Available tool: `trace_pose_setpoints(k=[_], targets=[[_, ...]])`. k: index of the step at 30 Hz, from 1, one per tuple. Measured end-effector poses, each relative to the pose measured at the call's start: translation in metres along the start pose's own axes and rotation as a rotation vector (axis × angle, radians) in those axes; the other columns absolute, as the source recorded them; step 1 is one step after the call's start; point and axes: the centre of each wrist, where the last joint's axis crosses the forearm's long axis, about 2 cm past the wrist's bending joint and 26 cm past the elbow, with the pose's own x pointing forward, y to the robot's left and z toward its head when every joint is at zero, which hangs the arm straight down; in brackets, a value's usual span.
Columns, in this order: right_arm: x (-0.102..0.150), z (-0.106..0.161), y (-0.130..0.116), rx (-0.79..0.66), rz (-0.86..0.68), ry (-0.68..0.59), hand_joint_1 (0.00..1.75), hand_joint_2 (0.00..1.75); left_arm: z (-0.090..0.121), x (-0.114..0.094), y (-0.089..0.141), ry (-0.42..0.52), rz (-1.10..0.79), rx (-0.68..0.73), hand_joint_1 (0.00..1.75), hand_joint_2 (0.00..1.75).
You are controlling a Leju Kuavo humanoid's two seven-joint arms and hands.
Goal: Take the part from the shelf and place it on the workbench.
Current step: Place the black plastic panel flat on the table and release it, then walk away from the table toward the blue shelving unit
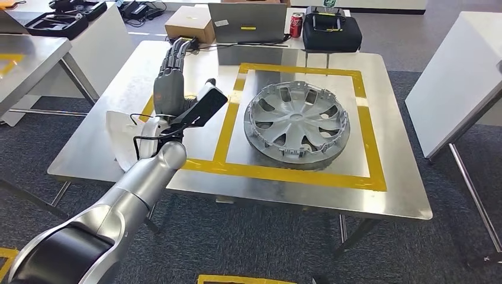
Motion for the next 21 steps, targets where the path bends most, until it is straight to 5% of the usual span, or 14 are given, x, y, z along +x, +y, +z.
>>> trace_pose_setpoints(k=[21], targets=[[0.003, 0.000, -0.003, -0.007, -0.005, 0.000, 0.00, 0.00, 0.036, 0.005, -0.029, -0.001, 0.042, -0.067, 0.00, 0.00]])
